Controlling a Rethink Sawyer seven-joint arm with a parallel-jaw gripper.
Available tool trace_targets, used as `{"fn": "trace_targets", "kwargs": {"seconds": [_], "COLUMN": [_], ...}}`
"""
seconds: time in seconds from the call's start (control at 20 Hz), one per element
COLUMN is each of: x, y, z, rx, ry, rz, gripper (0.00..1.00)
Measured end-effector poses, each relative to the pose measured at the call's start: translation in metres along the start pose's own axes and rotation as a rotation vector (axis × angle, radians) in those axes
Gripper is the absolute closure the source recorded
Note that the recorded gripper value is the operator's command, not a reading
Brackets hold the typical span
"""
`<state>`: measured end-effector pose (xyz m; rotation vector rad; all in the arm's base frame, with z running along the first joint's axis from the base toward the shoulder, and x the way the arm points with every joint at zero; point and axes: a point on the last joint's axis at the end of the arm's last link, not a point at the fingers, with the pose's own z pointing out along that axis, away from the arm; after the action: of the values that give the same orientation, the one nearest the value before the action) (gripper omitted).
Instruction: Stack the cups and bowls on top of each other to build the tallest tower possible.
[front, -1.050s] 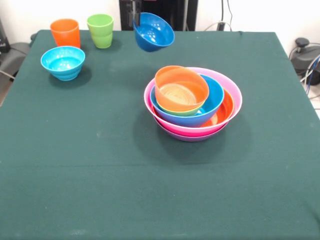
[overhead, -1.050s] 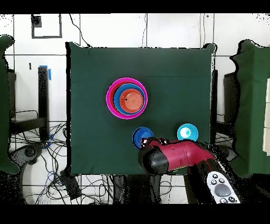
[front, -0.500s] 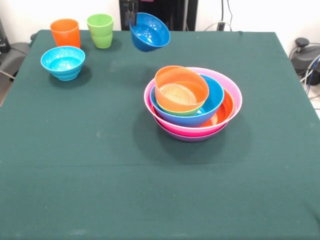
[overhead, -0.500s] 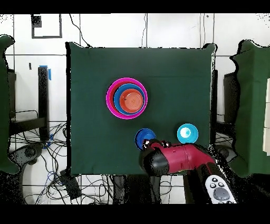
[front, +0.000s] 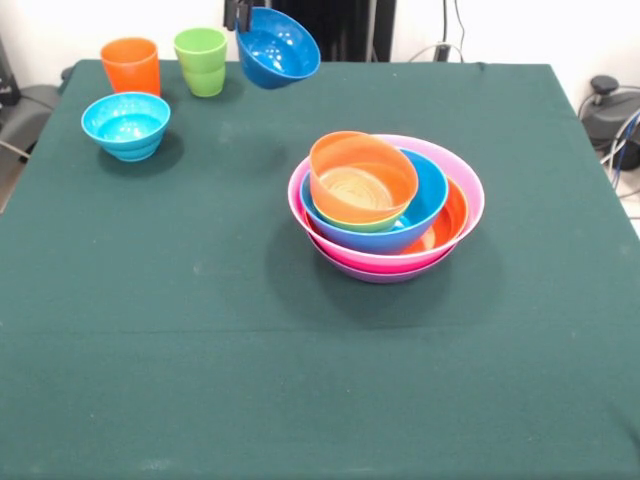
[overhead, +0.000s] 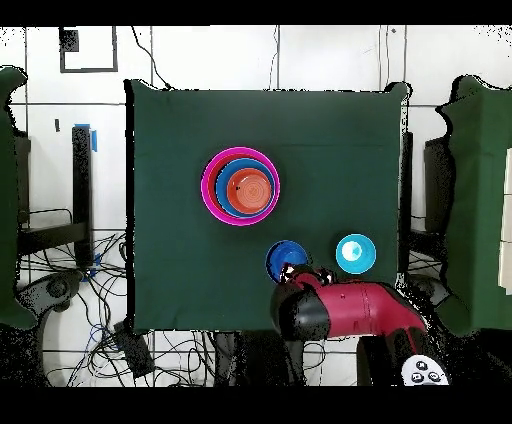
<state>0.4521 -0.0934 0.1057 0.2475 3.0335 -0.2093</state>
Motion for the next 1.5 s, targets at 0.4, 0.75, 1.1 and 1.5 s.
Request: {"fn": "trace_targets", "kwargs": {"seconds": [0.4,0.75,1.1,1.5], "x": [0.007,0.02,0.033,0.039], "y": [-0.004,0.003,0.0,-0.007], "z": [-0.001,-0.004,-0.007,-0.008], "rx": [0.024,0.036,0.037,0.046], "ry": [0.011,-0.018,-0.024,-0.016], "rz": [0.005,-0.008,0.006,0.024], "gripper": [1.0,1.0,1.0,1.0]}}
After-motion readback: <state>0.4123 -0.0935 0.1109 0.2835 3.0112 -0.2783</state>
